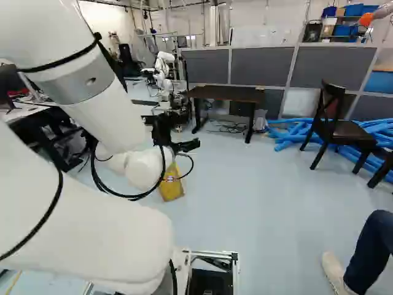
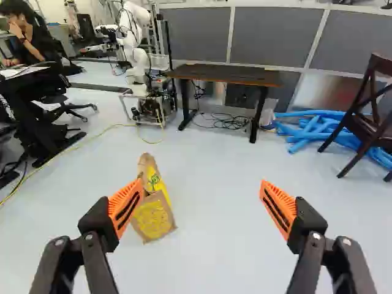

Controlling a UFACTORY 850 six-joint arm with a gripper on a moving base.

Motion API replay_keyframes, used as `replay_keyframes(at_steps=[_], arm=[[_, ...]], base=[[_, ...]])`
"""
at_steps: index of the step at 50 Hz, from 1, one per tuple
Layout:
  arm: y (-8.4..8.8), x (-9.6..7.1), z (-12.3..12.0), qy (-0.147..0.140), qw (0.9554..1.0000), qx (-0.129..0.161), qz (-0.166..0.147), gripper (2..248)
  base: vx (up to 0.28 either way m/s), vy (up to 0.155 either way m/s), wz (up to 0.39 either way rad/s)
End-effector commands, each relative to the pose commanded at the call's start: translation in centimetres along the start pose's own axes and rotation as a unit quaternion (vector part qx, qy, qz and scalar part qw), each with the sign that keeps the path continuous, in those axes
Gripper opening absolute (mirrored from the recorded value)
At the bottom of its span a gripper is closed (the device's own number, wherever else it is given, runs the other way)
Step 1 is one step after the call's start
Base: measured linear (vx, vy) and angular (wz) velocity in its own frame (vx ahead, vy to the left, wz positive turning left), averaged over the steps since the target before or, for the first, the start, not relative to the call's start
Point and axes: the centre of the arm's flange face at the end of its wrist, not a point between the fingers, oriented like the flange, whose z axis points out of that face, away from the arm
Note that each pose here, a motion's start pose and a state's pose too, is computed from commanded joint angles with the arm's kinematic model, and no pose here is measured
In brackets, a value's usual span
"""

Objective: Pick up the bag on the ground and place it on the table

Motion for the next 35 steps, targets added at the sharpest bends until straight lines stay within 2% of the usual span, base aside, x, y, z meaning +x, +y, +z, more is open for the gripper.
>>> replay_keyframes(at_steps=[7, 21, 35], arm=[[0.0, 0.0, 0.0, 0.0, 1.0, 0.0, 0.0, 247], [0.0, 0.0, 0.0, 0.0, 1.0, 0.0, 0.0, 247], [0.0, 0.0, 0.0, 0.0, 1.0, 0.0, 0.0, 247]], base=[[0.065, -0.04, -0.026], [0.181, 0.003, -0.01], [0.239, 0.095, 0.188]])
